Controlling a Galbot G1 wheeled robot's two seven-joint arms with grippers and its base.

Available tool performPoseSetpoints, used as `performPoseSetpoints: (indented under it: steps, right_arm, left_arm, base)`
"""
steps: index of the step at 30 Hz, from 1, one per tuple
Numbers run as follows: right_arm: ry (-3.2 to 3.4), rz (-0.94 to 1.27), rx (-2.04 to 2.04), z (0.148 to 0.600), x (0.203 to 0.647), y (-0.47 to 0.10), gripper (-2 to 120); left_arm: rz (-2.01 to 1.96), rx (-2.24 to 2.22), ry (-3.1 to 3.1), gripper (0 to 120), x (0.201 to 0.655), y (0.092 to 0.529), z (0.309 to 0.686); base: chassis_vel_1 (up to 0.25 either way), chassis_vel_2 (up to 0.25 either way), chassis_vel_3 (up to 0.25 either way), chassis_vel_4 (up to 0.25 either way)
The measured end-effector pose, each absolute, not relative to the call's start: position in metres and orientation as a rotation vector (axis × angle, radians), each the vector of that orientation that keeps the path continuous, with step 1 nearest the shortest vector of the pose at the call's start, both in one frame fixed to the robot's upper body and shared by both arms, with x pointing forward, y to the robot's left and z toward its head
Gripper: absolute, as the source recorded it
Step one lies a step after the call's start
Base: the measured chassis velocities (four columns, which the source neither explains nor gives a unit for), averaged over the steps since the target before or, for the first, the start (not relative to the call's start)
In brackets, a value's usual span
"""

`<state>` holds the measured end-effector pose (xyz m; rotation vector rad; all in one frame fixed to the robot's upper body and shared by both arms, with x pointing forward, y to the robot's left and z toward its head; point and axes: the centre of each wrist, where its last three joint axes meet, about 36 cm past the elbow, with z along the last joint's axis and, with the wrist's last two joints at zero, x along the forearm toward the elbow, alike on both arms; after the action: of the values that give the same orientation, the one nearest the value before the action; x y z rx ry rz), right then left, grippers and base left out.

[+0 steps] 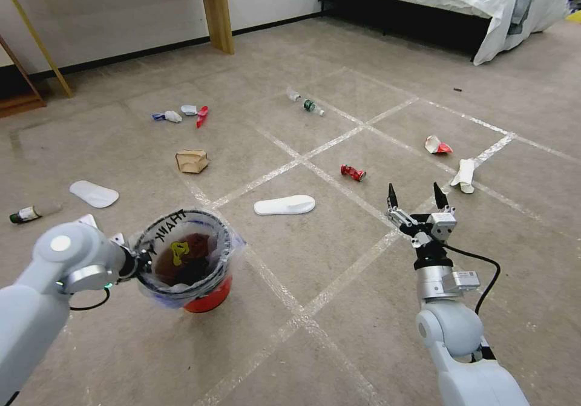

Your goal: Pick up the trash bin and place the garbage on the floor into it.

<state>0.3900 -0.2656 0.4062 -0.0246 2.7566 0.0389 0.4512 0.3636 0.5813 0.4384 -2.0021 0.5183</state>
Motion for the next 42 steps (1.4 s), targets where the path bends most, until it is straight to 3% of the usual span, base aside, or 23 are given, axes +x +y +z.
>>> performPoseSetpoints:
  steps: [10, 42]
  right_arm:
    - [2.745, 0.013, 0.038, 0.399, 0.395, -0.261, 100]
    - [2.717, -0.048, 0.026, 0.389, 0.369, -0.261, 100]
  left_arm:
    - [0.548, 0.465, -2.033, 0, 0.441, 0.381, 0.629]
    - [0.622, 0.397, -2.05, 0, 0.434, 0.373, 0.636]
  base:
    - [0.0, 0.0, 0.0, 0.0]
    - [0.0, 0.0, 0.0, 0.0]
